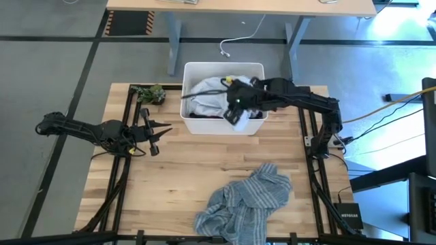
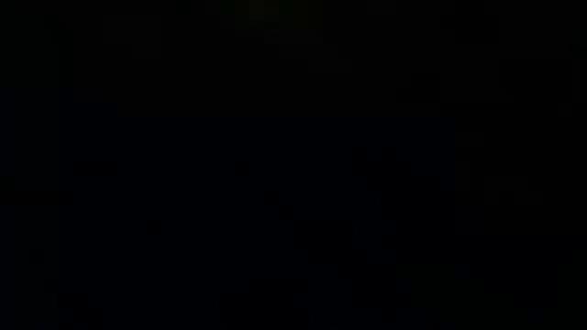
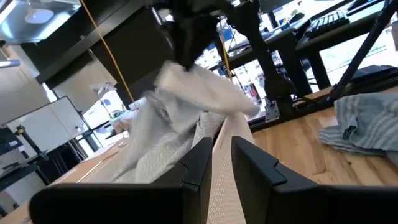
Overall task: Sort clothes
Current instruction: Put the light blue shirt into the white laundry bin, then put the blue plaid shirt into the white laundry bin
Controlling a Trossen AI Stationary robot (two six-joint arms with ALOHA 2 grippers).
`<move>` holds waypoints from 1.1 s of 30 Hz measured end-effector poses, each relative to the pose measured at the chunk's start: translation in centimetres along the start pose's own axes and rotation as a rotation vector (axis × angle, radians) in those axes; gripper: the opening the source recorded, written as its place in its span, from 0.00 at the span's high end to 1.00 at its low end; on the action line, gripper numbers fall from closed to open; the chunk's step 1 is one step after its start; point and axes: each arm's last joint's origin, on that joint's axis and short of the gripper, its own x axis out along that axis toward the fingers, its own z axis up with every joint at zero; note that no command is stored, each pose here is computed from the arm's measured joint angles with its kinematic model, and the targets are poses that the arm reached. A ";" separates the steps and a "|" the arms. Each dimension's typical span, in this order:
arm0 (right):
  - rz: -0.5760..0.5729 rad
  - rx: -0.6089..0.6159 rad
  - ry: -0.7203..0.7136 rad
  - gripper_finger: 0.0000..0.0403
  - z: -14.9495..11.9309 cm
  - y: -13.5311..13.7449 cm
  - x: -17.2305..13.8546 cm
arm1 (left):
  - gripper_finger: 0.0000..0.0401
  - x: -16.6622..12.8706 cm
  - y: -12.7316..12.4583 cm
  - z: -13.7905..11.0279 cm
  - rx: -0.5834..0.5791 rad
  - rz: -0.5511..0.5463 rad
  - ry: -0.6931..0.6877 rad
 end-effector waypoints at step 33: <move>0.364 -0.543 0.439 0.44 -20.6 28.1 1.7 | 0.86 0.0 0.0 0.0 0.004 -0.001 0.000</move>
